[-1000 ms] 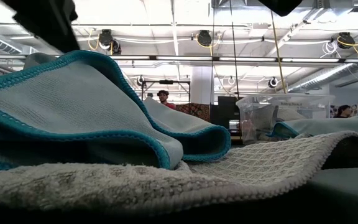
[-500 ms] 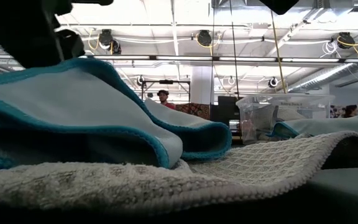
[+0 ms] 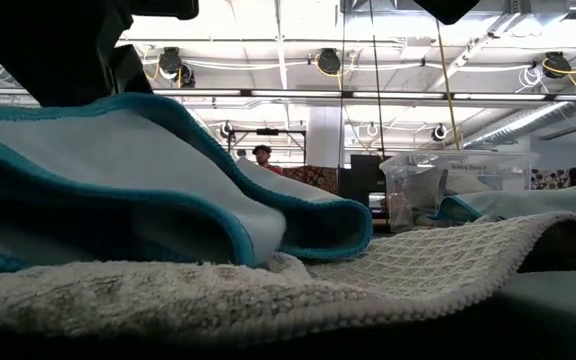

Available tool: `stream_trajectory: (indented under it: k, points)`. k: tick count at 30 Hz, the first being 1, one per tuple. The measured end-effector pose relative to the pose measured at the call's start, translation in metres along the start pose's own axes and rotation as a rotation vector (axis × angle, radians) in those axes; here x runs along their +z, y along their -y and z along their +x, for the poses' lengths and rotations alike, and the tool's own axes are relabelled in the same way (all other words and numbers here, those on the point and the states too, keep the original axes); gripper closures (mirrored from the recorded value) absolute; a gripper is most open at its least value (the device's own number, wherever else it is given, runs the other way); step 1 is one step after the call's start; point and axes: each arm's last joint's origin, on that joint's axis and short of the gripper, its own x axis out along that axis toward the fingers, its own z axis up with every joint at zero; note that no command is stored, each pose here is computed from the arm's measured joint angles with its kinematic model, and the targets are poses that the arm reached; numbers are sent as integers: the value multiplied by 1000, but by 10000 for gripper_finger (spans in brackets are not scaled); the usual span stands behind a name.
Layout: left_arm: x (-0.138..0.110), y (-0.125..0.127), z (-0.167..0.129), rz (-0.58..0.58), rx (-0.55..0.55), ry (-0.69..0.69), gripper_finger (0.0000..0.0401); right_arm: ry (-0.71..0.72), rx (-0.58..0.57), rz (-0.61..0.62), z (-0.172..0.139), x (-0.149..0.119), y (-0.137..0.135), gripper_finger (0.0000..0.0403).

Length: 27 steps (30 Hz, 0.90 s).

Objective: Sort microfiber towel by color & place in baskets
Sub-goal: Put the blue towel into the left transparent bin

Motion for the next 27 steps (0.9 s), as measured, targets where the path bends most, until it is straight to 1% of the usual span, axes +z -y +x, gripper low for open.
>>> stream_trajectory:
  k: [4,8,13,17,21,24,27]
  points:
    - [7,4,-5,12,-20,12,394,0,0,-3,0,0,0,189]
    - [21,8,-22,48,-17,26,396,0,0,-7,0,0,0,189]
    - [43,9,-54,104,68,24,397,3,0,-8,0,0,0,189]
    - [62,5,-91,134,161,51,398,29,-2,-19,-10,-1,-2,189]
    - [79,-5,-136,114,242,130,398,72,-54,-37,-25,-5,-5,189]
    - [90,-12,-172,82,268,219,399,115,-77,-47,-38,-8,-8,189]
    - [95,-20,-208,52,290,315,399,158,-112,-52,-51,-11,-11,189]
